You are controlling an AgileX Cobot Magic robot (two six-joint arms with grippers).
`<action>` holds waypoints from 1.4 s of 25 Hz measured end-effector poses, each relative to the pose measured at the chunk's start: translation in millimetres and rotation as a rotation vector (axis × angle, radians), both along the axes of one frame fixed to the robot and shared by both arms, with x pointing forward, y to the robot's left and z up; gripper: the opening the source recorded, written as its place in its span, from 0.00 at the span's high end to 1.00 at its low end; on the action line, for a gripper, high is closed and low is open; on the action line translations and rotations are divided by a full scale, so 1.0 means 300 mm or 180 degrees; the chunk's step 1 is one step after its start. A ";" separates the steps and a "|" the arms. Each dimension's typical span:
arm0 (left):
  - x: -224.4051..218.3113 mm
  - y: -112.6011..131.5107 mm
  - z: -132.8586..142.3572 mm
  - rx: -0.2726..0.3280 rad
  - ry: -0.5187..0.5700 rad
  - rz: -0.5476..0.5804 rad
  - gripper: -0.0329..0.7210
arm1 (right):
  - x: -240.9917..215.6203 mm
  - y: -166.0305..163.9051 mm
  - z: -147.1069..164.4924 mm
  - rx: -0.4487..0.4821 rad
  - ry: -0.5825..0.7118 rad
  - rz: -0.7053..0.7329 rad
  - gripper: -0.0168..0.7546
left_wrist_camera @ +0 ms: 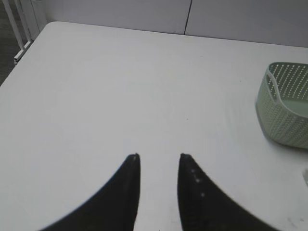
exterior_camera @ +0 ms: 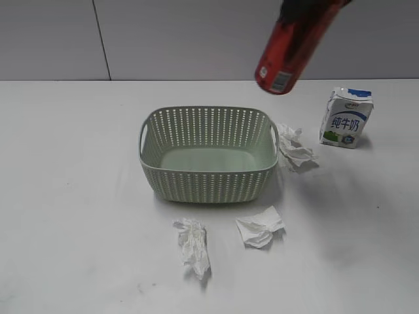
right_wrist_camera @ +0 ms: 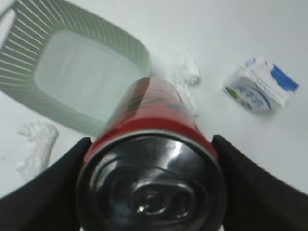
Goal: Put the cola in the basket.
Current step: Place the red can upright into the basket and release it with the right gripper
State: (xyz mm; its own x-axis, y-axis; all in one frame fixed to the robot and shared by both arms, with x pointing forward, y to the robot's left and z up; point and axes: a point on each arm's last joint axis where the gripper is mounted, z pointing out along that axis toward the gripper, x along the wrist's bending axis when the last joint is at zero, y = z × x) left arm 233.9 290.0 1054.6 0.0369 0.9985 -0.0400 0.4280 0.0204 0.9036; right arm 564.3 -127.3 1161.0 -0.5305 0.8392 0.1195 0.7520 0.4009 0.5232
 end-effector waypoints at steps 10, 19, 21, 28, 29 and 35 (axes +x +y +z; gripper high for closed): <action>0.000 0.000 0.000 0.0000 0.0000 0.0000 0.67 | 0.105 0.361 -0.354 -0.0604 0.0368 0.0694 0.30; 0.000 0.000 0.000 0.0000 0.0000 0.0000 0.67 | 0.156 0.402 -0.537 -0.0685 0.0619 0.0690 0.30; 0.000 0.000 0.000 0.0000 0.0000 0.0000 0.67 | 0.157 0.409 -0.546 -0.0630 0.0652 0.0687 0.30; 0.000 0.000 0.000 0.0000 0.0000 0.0000 0.67 | 0.160 0.419 -0.560 -0.0568 0.0689 0.0683 0.29; 0.000 0.000 0.000 0.0000 0.0000 0.0000 0.67 | 0.160 0.420 -0.560 -0.0566 0.0691 0.0683 0.26; 0.000 0.000 0.000 0.0000 0.0000 0.0000 0.67 | 0.155 0.419 -0.533 -0.0512 0.0659 0.0679 0.12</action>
